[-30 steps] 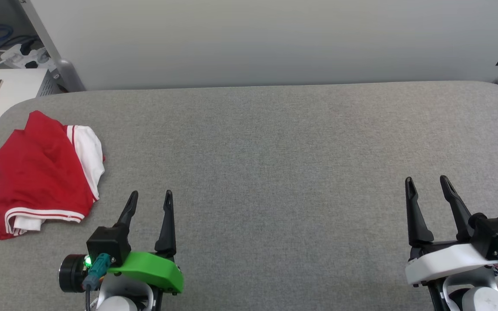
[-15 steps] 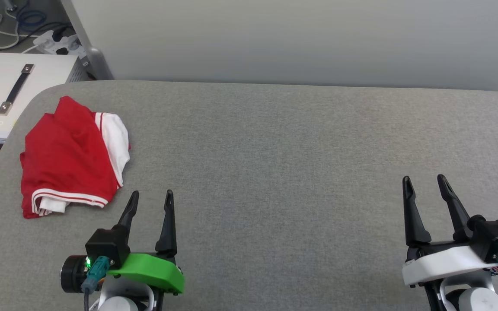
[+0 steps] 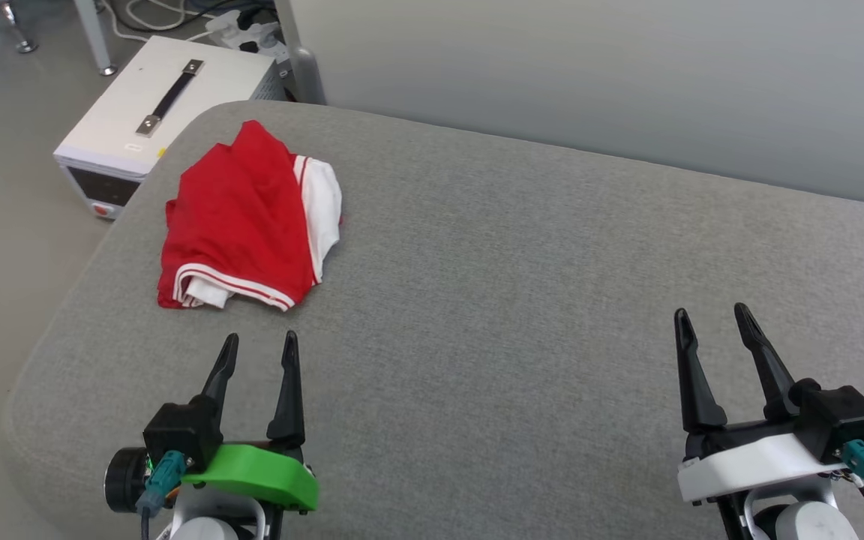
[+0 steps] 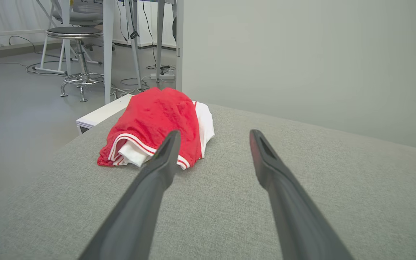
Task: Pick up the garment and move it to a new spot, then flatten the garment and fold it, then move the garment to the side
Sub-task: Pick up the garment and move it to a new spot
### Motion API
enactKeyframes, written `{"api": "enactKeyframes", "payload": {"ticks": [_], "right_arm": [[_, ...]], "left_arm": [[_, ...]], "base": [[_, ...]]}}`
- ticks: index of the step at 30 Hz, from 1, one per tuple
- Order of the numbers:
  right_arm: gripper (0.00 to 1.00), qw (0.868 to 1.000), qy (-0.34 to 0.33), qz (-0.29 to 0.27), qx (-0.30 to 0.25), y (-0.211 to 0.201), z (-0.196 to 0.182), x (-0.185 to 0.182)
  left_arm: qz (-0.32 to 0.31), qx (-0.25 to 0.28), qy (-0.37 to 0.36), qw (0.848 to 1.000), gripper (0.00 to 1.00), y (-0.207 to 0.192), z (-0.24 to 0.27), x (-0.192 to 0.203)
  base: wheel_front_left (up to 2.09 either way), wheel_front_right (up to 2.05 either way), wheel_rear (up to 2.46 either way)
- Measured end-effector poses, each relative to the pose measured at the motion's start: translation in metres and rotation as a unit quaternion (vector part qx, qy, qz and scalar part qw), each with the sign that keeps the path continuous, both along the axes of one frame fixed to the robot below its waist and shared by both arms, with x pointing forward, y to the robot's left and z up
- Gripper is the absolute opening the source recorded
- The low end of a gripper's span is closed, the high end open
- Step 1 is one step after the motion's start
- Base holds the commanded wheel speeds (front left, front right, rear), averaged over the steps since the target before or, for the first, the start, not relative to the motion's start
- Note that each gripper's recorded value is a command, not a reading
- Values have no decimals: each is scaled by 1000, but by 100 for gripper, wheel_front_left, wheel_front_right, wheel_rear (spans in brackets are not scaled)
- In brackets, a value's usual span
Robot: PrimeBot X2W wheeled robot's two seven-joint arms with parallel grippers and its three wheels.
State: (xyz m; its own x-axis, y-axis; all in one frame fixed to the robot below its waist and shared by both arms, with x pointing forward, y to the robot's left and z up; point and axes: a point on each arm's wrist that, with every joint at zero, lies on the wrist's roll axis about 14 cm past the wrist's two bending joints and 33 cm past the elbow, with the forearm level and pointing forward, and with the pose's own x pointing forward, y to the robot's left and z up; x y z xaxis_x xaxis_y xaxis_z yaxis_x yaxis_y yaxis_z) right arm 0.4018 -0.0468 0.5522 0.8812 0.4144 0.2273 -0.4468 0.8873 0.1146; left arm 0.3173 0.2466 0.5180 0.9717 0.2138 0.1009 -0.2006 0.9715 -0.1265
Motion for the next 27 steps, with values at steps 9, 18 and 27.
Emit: {"api": "enactKeyframes", "payload": {"ticks": [9,18,27], "right_arm": [[100,998,0,66,8,46,-1,-1],[100,996,3,84,8,59,-2,-2],[100,996,5,89,7,61,-4,-5]], "left_arm": [[56,-4,-5,998,100,29,0,-29],[70,-4,-4,998,100,35,0,-37],[73,-7,-4,997,100,38,-1,-34]], "base": [[0,0,0],[0,0,0],[0,0,0]]}}
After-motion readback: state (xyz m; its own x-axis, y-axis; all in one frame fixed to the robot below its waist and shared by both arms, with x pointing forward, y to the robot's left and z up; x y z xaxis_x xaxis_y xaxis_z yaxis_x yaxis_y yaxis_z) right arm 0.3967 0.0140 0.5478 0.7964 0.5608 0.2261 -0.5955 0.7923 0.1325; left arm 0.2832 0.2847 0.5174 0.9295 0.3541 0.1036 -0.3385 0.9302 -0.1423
